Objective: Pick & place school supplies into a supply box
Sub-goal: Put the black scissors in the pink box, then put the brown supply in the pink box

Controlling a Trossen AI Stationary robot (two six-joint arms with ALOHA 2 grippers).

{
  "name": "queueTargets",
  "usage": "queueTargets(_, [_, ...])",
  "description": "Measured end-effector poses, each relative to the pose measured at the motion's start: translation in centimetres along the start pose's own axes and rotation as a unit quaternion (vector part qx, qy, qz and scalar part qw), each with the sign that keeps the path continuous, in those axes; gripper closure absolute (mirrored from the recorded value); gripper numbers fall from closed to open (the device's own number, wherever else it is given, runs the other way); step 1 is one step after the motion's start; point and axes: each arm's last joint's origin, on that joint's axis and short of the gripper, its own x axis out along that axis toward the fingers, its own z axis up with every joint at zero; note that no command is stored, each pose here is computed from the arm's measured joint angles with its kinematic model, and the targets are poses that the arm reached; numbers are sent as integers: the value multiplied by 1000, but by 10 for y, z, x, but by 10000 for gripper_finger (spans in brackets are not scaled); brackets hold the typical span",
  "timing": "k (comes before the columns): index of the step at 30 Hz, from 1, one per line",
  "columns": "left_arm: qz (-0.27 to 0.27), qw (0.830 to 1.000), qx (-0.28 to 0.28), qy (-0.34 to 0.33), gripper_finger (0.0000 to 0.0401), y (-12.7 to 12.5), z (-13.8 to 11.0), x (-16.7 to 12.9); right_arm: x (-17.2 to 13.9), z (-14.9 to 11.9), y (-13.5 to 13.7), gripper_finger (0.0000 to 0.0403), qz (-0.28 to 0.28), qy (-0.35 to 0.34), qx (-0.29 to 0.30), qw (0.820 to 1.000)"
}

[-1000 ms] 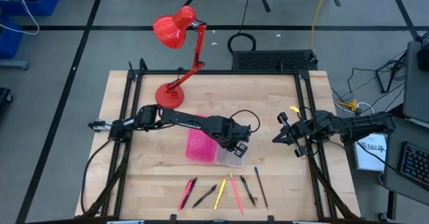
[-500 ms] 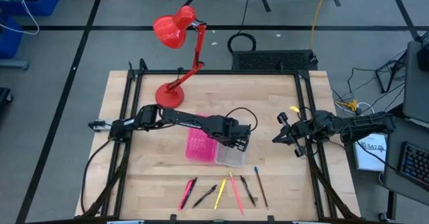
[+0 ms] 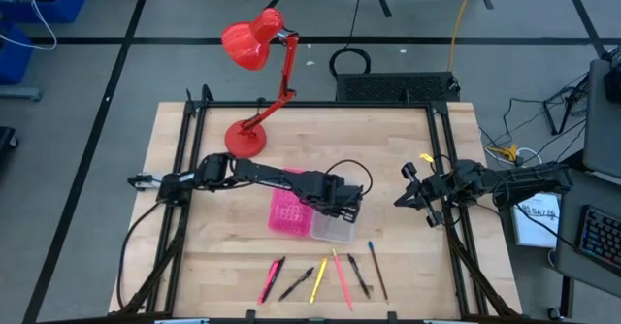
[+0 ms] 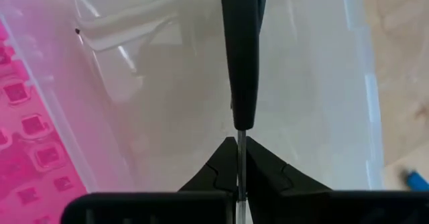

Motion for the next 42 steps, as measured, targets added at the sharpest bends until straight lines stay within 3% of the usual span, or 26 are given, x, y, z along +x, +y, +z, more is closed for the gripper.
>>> queueTargets(18, [4,999,43,-1,273,0,-3,-1,0,1,0,403,0,-6,-2,1000])
queueTargets(22, [-6,996,87,-7,273,2,5,-21,0,1,0,403,0,-6,-2,1000])
queueTargets(25, [-9,988,141,-67,274,0,6,-51,0,1,0,403,0,-6,-2,1000])
queueTargets(29, [10,963,213,-166,298,2,-3,-109,0,1,0,403,1,-6,-1,1000])
queueTargets(35, [39,906,299,-296,389,31,-26,-217,0,1,0,403,2,-6,37,999])
queueTargets(39, [21,867,373,-329,391,61,-42,-273,0,-1,0,403,1,4,66,998])
queueTargets(42, [13,833,435,-343,397,86,-57,-298,1,1,0,403,1,-6,61,998])
